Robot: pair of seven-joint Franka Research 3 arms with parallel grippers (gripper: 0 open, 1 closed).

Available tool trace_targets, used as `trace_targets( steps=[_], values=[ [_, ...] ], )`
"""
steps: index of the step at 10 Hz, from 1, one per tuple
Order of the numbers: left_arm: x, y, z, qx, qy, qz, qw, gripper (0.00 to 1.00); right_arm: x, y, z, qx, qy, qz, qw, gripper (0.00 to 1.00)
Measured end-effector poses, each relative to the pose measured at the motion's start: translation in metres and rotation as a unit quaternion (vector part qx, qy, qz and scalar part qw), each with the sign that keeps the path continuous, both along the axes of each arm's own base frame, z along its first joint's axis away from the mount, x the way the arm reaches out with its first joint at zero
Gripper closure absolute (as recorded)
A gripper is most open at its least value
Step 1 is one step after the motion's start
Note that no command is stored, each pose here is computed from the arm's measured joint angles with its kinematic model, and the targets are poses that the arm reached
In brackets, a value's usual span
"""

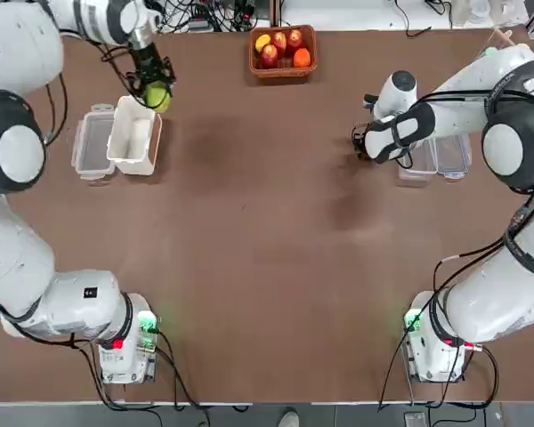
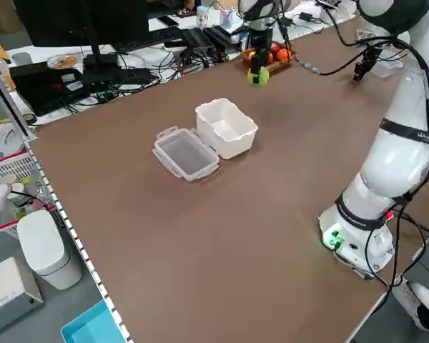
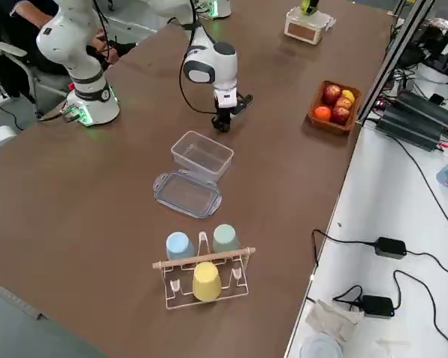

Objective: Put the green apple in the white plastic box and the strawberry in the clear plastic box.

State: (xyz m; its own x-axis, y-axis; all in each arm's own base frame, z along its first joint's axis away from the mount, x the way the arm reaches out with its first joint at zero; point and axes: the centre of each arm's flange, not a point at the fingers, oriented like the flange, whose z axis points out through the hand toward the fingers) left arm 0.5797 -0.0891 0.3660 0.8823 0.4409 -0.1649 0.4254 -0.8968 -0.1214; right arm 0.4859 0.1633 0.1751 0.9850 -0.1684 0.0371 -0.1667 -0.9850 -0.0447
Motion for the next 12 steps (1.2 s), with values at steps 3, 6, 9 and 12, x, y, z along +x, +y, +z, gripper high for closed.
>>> trace_targets(
  steps=[3,6,9,12],
  values=[
    [0.004,0.079,-0.024,0.012,0.018,-0.017,1.0,0.08,0.004,-0.005,0.003,-0.007,0.018,-0.007,1.0,0.68],
    [0.007,0.077,-0.059,0.009,0.035,-0.027,0.999,0.08,0.033,-0.023,0.063,-0.021,0.058,-0.024,0.998,0.68],
    [0.007,0.084,-0.083,0.013,0.051,-0.031,0.998,0.09,0.039,-0.072,0.112,-0.025,0.086,0.025,0.996,0.68],
    [0.009,0.085,-0.084,0.013,0.051,-0.029,0.998,0.01,0.036,-0.127,0.133,-0.018,0.093,0.064,0.993,0.68]
  ],
)
